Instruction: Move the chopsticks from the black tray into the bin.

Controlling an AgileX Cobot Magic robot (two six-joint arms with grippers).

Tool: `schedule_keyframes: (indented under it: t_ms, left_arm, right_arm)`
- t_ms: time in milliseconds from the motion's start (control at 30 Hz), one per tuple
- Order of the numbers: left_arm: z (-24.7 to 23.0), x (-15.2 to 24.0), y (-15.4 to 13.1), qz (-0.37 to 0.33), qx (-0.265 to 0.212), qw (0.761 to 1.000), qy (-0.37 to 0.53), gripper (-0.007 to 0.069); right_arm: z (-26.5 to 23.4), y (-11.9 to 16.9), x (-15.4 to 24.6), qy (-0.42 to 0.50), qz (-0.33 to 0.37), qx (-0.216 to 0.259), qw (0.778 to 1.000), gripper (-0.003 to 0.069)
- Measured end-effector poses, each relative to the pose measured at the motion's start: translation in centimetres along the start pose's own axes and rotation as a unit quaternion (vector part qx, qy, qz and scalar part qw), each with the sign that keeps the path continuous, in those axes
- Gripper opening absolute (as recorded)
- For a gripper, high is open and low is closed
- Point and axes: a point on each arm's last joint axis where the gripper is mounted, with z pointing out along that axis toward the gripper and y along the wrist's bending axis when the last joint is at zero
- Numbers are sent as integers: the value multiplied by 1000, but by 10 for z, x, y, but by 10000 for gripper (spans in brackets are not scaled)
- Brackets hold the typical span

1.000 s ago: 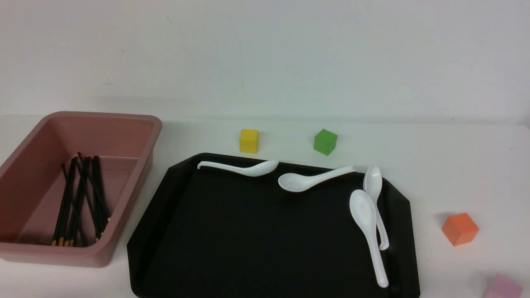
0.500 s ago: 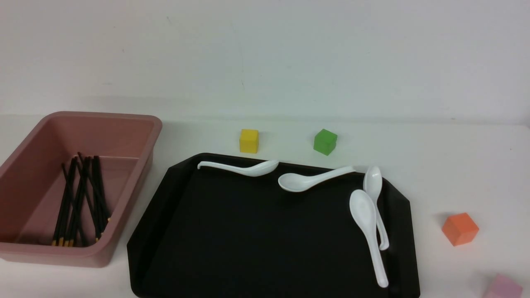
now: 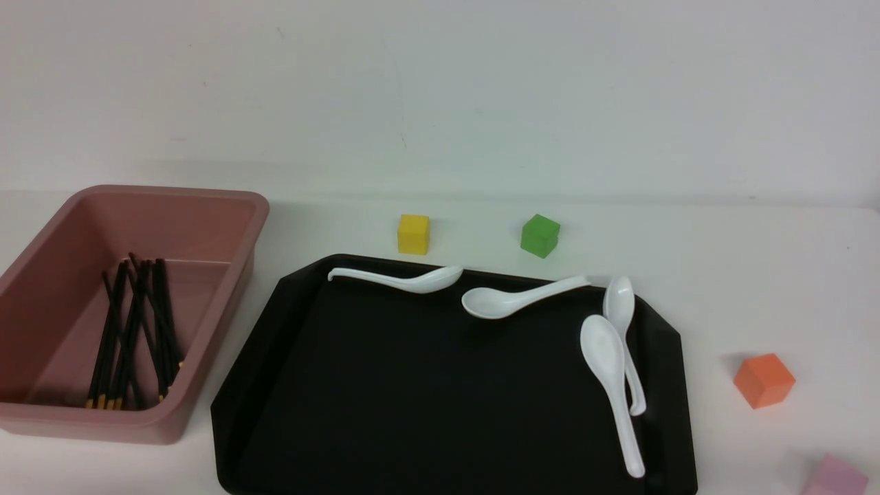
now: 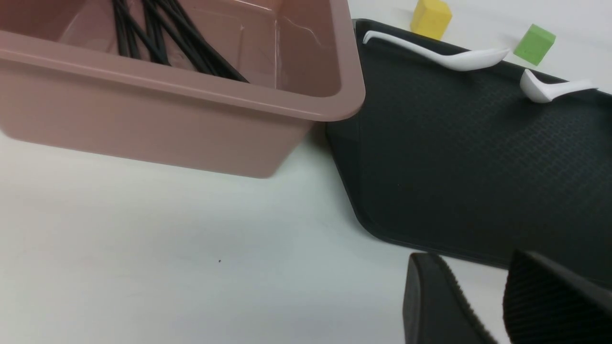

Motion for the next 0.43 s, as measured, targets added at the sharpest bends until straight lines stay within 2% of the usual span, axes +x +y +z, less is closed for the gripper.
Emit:
schedule_keyframes:
  t_ms: [433]
  left_arm:
    - [0,0,0,0,0,1000,0,239]
  right_arm:
    - [0,0,0,0,0,0,1000,114]
